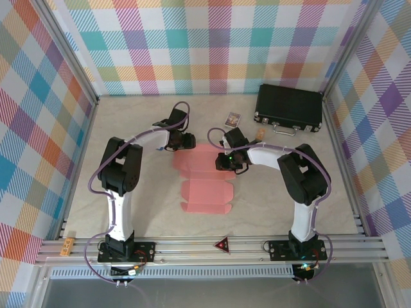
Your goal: Fold the paper box
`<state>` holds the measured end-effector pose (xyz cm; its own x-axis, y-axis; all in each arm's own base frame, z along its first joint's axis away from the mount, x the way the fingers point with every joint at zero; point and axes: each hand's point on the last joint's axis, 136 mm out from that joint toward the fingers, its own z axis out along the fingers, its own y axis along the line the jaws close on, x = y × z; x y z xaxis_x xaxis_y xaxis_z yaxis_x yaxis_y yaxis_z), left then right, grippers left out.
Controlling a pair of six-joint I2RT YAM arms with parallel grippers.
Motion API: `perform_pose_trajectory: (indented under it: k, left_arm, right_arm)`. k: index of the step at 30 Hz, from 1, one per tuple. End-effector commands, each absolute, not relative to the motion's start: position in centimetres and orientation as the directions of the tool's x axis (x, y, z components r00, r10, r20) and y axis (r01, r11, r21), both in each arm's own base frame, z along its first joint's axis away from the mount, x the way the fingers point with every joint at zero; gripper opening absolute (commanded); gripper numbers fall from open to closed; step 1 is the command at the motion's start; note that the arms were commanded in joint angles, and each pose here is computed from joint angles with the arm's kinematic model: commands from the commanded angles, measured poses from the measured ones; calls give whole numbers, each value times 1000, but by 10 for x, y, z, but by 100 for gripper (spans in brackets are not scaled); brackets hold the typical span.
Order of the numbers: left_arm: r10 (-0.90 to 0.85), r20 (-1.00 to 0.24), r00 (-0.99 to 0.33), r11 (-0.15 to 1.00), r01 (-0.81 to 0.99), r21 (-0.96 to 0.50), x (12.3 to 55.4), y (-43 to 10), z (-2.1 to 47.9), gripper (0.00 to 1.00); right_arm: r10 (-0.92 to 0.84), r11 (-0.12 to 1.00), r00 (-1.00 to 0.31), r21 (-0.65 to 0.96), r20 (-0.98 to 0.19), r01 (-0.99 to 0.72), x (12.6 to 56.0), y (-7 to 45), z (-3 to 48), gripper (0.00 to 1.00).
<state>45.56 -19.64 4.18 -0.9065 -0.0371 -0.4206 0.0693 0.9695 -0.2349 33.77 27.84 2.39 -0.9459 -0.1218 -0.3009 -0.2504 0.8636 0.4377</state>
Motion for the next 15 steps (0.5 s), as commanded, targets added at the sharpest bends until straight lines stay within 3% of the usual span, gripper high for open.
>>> perform_pose_trajectory:
  k: [1, 15]
  left_arm:
    - [-17, -406, -914, 968, 87, -236, 456, -196, 43, 47]
    - [50, -407, -912, 938, 183, -295, 449, -213, 59, 39]
  right_arm:
    - [-127, 865, -957, 442, -263, -236, 332, 282, 12, 21]
    - [-135, 866, -960, 441, -246, -235, 331, 283, 2, 18]
